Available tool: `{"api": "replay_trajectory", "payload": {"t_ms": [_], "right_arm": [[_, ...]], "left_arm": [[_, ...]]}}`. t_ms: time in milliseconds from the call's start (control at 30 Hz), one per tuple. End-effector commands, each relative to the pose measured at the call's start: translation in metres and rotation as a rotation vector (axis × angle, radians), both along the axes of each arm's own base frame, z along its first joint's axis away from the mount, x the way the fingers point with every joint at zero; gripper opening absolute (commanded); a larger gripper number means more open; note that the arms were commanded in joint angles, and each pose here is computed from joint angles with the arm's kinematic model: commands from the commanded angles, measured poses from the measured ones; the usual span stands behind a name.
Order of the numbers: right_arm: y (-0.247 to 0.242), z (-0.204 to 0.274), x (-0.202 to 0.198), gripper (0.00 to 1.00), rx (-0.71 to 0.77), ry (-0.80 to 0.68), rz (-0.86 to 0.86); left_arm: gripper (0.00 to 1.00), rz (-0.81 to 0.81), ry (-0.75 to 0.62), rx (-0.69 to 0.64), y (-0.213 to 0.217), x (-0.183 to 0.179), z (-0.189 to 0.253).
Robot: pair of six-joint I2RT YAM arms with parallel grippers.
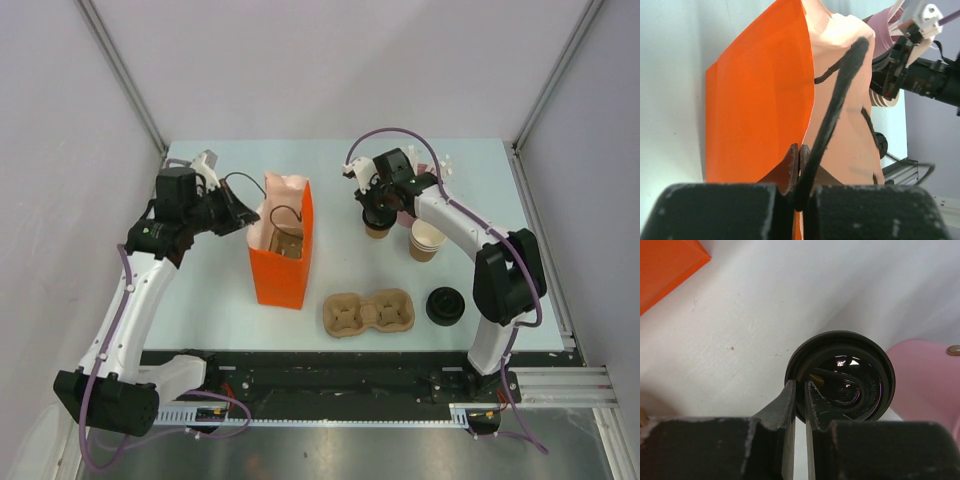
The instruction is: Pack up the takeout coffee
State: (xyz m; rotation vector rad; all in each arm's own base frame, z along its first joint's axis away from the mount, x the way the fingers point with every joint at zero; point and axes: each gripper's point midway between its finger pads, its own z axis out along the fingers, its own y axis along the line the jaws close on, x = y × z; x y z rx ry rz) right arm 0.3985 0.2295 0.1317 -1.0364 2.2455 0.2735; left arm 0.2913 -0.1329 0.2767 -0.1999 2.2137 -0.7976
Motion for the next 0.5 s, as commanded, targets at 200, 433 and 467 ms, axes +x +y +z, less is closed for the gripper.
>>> {"api": "replay_trajectory", "payload": {"t_ms": [200, 433, 467], "right_arm": [[0.008, 0.073, -0.010, 0.00, 0.069, -0.075, 0.041], [0.015, 0.125, -0.013, 0.00, 0.082, -0.146, 0.064], [0.015, 0.130, -0.014, 0.00, 0.080, -0.147, 0.066]], "left_arm": [[0.18, 0.037, -0.062, 0.017, 0.007, 0.009, 0.002], [0.61, 0.042, -0.086, 0.049, 0.012, 0.005, 0.012], [0.63, 0.039, -0.097, 0.058, 0.013, 0.005, 0.016]]}}
